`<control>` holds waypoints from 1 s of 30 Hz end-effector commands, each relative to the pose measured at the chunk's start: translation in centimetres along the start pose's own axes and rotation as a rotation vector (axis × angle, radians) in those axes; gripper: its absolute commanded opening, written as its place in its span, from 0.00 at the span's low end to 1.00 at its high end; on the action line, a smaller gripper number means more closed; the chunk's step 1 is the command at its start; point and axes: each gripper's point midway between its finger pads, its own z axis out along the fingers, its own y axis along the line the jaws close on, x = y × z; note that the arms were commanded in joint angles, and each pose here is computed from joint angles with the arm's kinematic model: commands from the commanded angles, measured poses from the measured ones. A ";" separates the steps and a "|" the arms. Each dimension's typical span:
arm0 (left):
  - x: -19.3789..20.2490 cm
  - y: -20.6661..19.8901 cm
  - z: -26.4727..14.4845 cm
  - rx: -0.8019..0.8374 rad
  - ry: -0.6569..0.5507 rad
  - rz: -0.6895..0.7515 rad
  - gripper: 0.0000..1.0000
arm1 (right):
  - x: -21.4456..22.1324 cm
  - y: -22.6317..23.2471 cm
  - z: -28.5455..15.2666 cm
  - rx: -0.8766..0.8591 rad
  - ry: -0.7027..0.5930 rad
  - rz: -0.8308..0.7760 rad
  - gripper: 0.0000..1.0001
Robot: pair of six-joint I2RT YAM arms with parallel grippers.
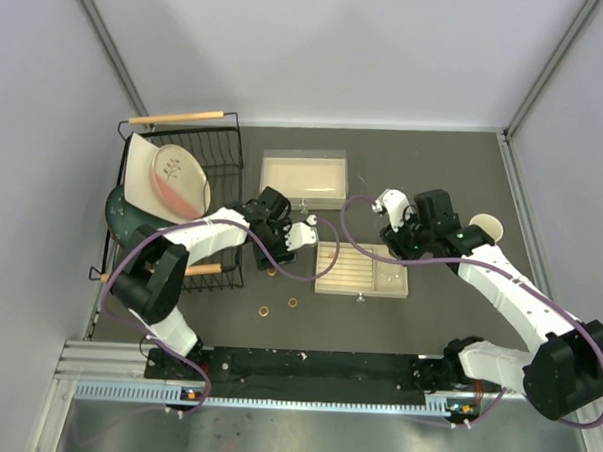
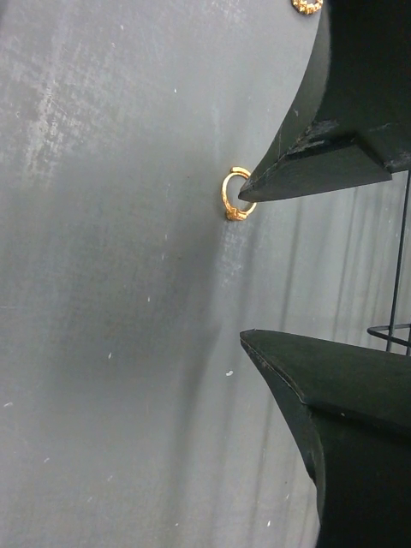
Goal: Organize the mixed jewelry
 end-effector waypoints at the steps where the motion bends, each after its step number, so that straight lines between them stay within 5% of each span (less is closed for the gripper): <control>1: -0.2 -0.4 0.8 0.018 -0.013 0.010 0.67 | -0.8 -0.4 -0.4 0.019 -0.042 -0.005 0.49; 20: 0.5 -1.0 2.0 0.026 0.007 0.005 0.54 | -0.7 -0.4 -0.3 0.017 -0.038 -0.005 0.48; 23: 0.8 -1.3 2.2 0.028 0.014 0.005 0.49 | -0.7 -0.4 -0.3 0.018 -0.038 -0.003 0.47; 30: 1.1 -2.0 2.2 0.037 0.012 -0.008 0.19 | -1.0 -0.4 -0.5 0.021 -0.048 0.006 0.47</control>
